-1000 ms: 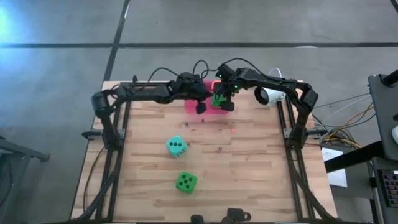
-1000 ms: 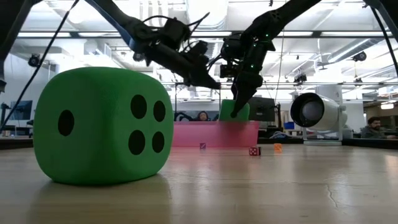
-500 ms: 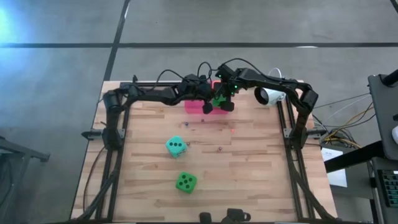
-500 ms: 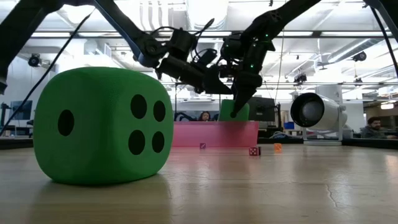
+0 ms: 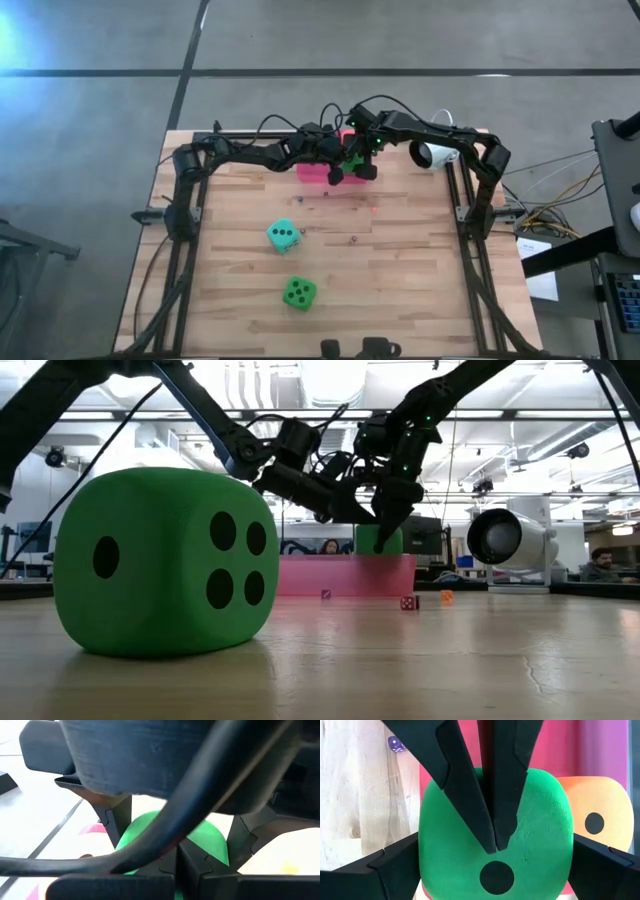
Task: Pick & Place Dice
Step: Put the top large green dice into the the pink bin
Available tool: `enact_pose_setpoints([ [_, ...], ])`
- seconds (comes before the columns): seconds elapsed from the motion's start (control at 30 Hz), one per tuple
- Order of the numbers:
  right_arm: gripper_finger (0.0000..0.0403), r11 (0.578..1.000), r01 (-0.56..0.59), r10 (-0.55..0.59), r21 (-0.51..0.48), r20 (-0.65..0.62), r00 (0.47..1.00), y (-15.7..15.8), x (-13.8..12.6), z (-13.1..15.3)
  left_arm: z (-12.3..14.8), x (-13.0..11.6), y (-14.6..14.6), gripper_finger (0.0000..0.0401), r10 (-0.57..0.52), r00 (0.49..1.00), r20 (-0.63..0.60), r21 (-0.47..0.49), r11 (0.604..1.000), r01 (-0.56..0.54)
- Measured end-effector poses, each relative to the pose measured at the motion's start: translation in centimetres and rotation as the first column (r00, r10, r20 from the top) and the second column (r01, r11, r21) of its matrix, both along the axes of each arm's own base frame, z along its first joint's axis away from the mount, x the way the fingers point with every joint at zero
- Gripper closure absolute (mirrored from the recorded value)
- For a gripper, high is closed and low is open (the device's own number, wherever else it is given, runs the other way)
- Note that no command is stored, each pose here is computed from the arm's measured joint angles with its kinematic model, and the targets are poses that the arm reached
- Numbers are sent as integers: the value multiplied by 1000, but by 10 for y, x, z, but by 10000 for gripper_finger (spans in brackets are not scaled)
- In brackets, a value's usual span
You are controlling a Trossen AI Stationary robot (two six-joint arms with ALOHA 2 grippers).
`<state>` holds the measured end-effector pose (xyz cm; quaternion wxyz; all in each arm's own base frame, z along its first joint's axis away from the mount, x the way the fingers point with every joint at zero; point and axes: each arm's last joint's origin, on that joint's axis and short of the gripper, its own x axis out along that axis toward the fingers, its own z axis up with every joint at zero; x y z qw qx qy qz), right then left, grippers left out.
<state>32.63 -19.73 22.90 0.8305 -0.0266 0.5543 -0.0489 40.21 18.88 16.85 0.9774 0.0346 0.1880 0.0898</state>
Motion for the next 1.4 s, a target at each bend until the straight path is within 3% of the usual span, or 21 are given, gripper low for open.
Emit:
enact_pose_setpoints([
  [0.27, 7, 1000, 0, 0, 3, 4, 1000, 0, 0, 0, -1, 0, 0, 393, 10, 1000, -14, -22, 1000, -10],
  [0.53, 7, 1000, -5, 5, -2, 25, 1000, 0, 1, 4, 15, 8, 2, 393, -32, 999, 38, -50, 998, 34],
  [1.4, 7, 1000, 8, -8, -6, 21, 1000, 0, 2, 7, 3, 9, 1, 393, -31, 999, 8, -90, 995, 31],
])
